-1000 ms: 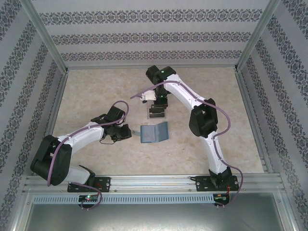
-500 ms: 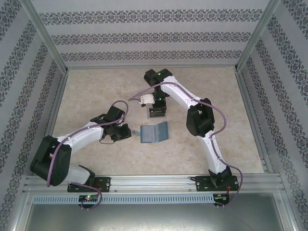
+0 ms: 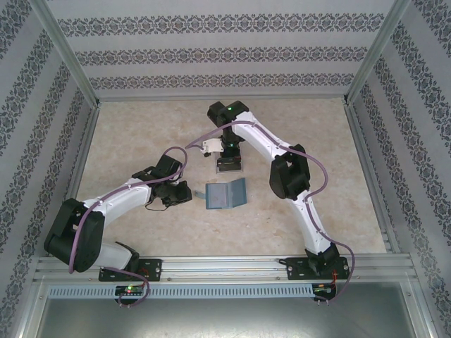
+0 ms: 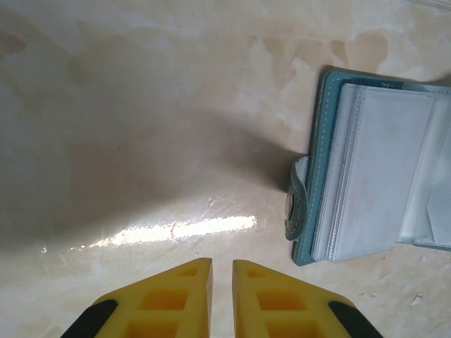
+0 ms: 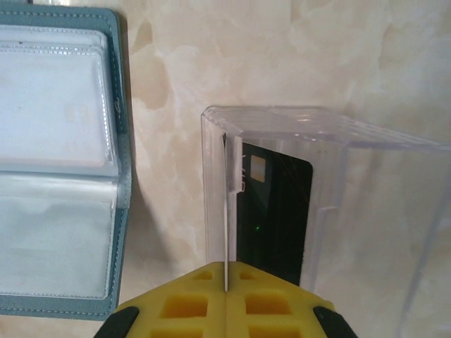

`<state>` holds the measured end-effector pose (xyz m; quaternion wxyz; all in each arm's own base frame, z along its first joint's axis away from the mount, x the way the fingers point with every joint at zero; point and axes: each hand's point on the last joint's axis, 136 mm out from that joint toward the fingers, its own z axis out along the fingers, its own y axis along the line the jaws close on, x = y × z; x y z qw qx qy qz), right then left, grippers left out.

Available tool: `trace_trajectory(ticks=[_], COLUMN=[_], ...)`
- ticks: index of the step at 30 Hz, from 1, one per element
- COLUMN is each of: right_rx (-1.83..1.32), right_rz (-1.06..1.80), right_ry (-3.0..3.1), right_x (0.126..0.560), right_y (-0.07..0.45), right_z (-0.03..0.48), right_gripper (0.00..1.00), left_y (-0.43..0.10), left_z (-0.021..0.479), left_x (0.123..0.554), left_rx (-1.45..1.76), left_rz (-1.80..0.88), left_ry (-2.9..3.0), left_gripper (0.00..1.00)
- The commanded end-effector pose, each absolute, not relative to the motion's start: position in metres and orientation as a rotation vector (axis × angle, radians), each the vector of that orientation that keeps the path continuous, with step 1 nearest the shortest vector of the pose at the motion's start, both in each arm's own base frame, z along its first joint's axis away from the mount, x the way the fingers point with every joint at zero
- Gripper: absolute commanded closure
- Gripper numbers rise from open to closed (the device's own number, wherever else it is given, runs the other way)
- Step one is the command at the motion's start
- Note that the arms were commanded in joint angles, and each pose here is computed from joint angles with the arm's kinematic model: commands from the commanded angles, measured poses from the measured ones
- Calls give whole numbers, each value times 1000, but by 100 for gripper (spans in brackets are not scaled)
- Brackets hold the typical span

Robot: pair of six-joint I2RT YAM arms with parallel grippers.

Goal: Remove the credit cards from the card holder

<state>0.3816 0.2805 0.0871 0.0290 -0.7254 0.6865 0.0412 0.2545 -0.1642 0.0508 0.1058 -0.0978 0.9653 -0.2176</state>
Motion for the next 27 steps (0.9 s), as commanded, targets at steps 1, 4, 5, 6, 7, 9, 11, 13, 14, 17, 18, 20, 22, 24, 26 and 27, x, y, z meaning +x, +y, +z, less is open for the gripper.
trace_trajectory(ticks=[1,4,5,6,7,9,11,13,14,17,18,20,22,24,26,27], right_rx=[-2250,-2237,-2235,-2232,-2232,-2238,-2243,-2248,-2251,-2251,-2254,-2267,-2269,-2270,-2281,-2287], right_rz=[67,19,12,9,3,-14,-16,-15,-13,4,4,4,27,57,78,83], right_ry=[2049,2028,2018,2015,2010,2011,2017,2020,2022,2015,2015,2017,2019,2024,2037,2045], right_x=[383,388,389,391,392,394,395,396,396,398,400,401,401,401,398,397], right_y=[281,278,278,277,276,274,273,272,272,274,274,273,273,275,275,275], right_z=[111,123,126,127,128,126,122,120,119,113,110,105,100,95,88,86], right_gripper=[100,100,100,100,100,100,100,100,100,100,100,100,100,100,100,100], left_y=[-166,-167,-167,-167,-167,-168,-167,-167,-168,-168,-168,-168,-167,-167,-167,-167], left_z=[58,58,57,57,57,58,57,57,58,56,57,56,57,57,56,55], left_x=[262,262,262,262,263,263,264,264,264,264,264,265,265,265,265,265], left_rx=[-288,-288,-290,-288,-287,-287,-288,-291,-288,-288,-288,-285,-287,-290,-293,-295], left_rz=[-665,-672,-671,-672,-674,-674,-671,-668,-670,-667,-668,-666,-661,-657,-654,-655], left_ry=[2816,2816,2818,2817,2817,2817,2819,2820,2818,2824,2825,2830,2830,2828,2830,2833], left_gripper=[85,85,85,85,85,85,85,85,85,85,85,85,84,85,85,85])
